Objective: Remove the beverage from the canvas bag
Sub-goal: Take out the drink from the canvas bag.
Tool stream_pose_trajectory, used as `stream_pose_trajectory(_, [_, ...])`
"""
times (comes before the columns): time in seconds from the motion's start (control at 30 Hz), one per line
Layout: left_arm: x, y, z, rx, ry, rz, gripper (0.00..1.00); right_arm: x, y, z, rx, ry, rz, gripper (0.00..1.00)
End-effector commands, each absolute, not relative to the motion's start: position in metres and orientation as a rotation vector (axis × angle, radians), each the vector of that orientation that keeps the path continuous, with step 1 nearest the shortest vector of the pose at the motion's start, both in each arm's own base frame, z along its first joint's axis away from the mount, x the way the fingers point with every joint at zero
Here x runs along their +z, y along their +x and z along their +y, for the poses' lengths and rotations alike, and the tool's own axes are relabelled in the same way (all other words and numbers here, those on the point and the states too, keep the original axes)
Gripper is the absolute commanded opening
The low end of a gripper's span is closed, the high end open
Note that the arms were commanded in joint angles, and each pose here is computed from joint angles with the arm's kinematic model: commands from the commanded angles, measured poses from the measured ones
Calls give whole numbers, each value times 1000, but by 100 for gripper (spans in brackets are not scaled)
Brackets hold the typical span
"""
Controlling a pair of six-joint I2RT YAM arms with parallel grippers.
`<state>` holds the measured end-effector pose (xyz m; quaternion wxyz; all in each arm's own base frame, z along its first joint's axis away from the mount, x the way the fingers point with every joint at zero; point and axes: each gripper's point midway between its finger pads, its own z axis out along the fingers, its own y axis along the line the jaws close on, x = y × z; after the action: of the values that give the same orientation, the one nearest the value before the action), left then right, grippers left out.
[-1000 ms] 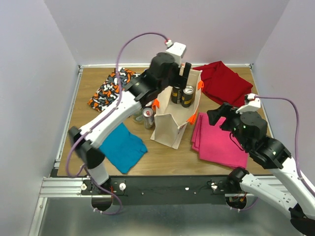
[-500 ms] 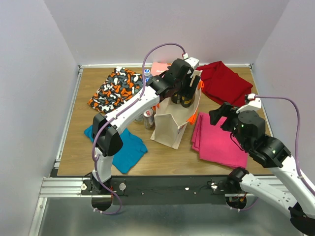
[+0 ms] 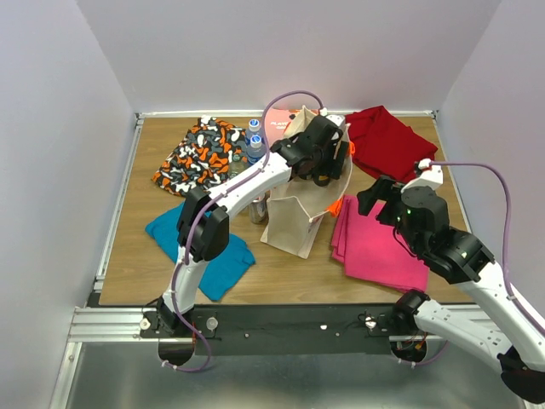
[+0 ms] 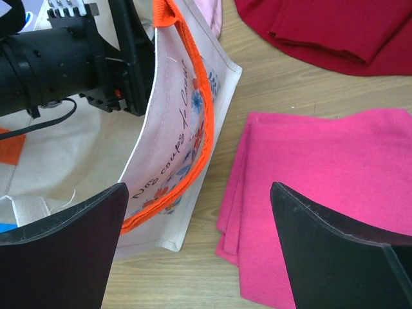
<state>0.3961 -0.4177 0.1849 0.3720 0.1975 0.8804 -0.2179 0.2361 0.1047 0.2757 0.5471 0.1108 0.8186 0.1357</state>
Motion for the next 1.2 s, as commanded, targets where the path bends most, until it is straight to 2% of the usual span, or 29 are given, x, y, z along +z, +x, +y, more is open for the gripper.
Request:
stream_pose_trajectory(0.0, [197,416,-428,-597,358,2196,81,284,239,101,303,293,1923,100])
stream_pose_trajectory(0.6, [169,449,-419,-438,158,2128,80,266,253,115,268,255,1978,100])
stream_pose_trajectory(1.17, [171,448,-422,-383,147,2085,80,263,257,118,258,242,1985,100])
